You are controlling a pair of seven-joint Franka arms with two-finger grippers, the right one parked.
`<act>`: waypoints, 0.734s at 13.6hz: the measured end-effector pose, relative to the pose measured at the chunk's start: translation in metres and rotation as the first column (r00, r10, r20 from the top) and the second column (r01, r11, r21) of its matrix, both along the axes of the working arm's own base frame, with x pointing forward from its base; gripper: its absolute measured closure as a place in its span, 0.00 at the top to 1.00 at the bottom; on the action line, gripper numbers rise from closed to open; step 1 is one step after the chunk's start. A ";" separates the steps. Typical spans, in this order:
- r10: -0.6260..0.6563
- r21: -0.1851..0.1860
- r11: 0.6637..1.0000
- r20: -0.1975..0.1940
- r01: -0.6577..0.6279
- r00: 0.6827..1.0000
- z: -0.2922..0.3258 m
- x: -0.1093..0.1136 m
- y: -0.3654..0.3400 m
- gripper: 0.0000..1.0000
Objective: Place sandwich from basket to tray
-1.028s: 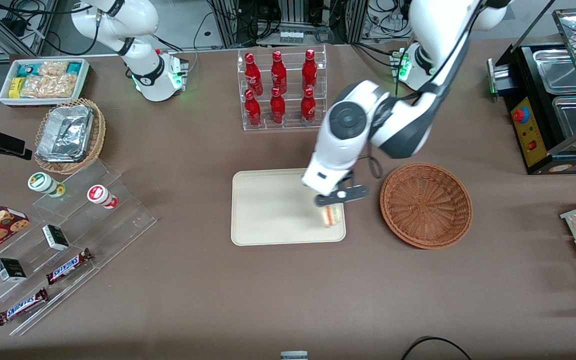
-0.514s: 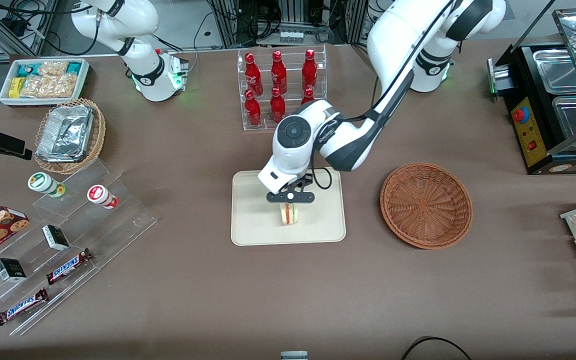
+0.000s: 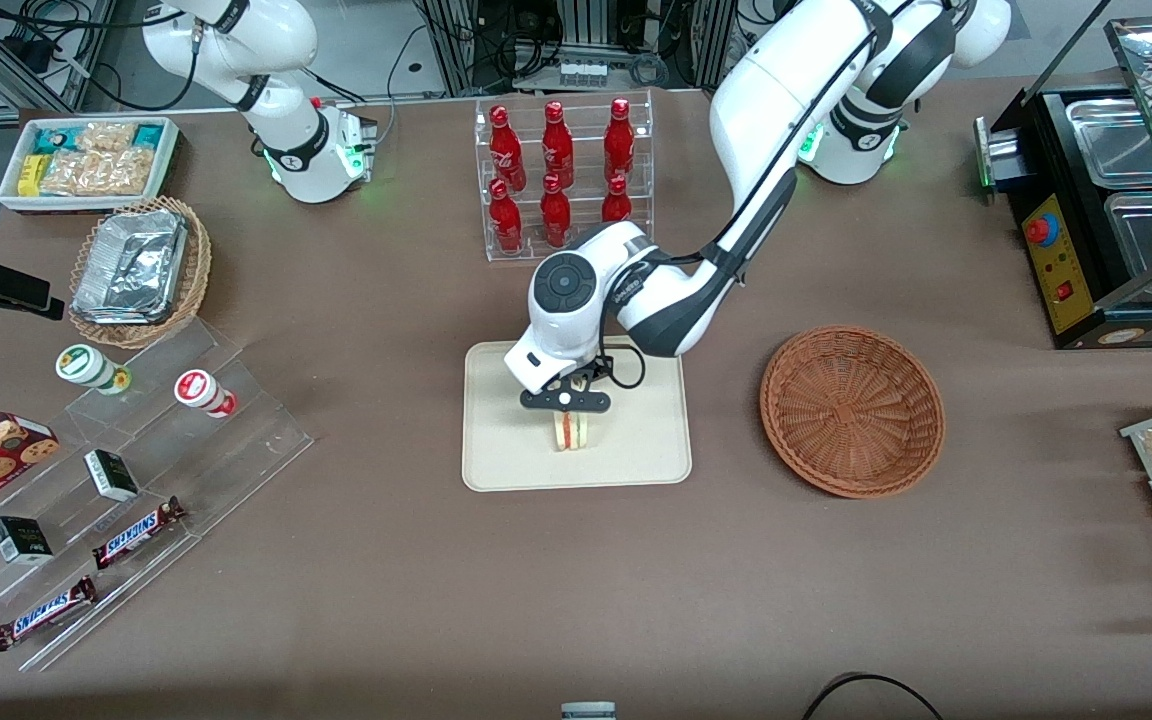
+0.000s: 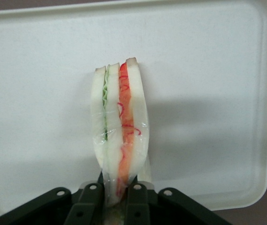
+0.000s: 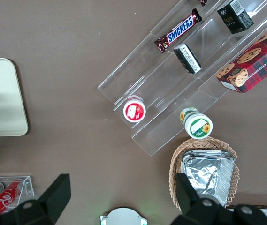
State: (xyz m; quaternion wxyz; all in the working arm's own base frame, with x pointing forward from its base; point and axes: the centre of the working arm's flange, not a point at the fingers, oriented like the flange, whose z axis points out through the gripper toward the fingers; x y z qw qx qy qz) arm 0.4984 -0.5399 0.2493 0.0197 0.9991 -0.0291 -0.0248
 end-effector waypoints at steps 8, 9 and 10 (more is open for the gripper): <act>0.025 -0.025 0.999 0.059 -0.024 0.998 0.081 0.017 0.006 1.00; 0.040 -0.013 0.999 0.059 -0.040 0.997 0.110 0.021 0.017 1.00; 0.065 -0.009 0.998 0.055 -0.064 0.996 0.137 0.026 0.033 1.00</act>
